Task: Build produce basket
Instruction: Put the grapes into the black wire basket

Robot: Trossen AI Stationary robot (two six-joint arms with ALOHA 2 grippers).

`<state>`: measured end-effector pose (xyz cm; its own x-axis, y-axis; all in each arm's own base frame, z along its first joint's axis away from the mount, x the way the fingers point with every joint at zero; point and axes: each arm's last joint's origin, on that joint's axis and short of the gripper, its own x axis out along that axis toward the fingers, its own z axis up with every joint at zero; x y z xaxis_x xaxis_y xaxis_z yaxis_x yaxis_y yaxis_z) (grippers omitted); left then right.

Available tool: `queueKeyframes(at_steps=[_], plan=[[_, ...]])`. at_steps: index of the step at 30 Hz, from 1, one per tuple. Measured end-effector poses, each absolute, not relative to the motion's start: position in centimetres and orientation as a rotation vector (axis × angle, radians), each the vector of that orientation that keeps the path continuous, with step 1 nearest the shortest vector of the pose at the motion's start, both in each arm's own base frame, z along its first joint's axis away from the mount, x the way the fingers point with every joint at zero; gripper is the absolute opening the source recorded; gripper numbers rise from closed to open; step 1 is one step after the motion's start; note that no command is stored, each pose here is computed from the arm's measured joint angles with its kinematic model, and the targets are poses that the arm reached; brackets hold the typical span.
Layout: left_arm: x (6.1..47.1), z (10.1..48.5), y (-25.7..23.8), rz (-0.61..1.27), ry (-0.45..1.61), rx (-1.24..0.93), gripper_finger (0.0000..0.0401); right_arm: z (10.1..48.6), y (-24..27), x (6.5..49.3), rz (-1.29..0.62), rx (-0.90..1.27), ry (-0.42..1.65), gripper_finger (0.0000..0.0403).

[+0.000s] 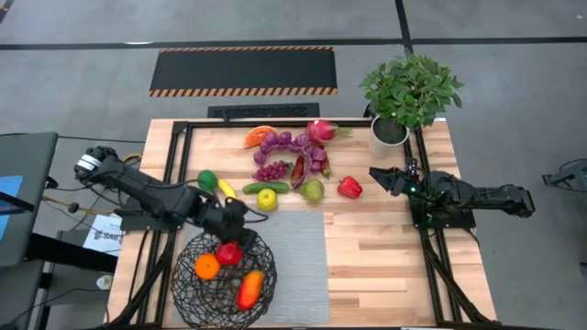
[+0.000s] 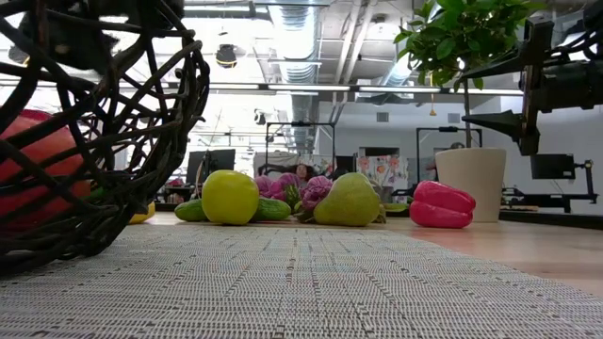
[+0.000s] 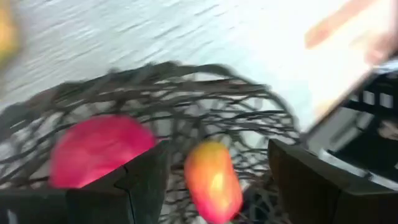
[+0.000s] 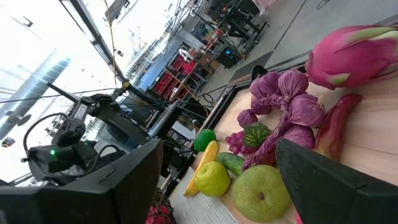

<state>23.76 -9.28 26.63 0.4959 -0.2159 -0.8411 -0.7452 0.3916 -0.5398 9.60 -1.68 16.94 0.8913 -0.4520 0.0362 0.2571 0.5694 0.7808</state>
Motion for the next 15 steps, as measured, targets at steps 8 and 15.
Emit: queueKeyframes(at_steps=[8,15], plan=[[24.9,27.5,-6.4,0.361,0.947,-1.150,0.0251,16.9,-1.7,9.6,-0.421,0.869,-0.243,0.0333],[25.9,27.8,-3.1,0.362,0.846,-1.090,0.0251,16.9,-1.7,9.6,-0.421,0.869,-0.242,0.0333]])
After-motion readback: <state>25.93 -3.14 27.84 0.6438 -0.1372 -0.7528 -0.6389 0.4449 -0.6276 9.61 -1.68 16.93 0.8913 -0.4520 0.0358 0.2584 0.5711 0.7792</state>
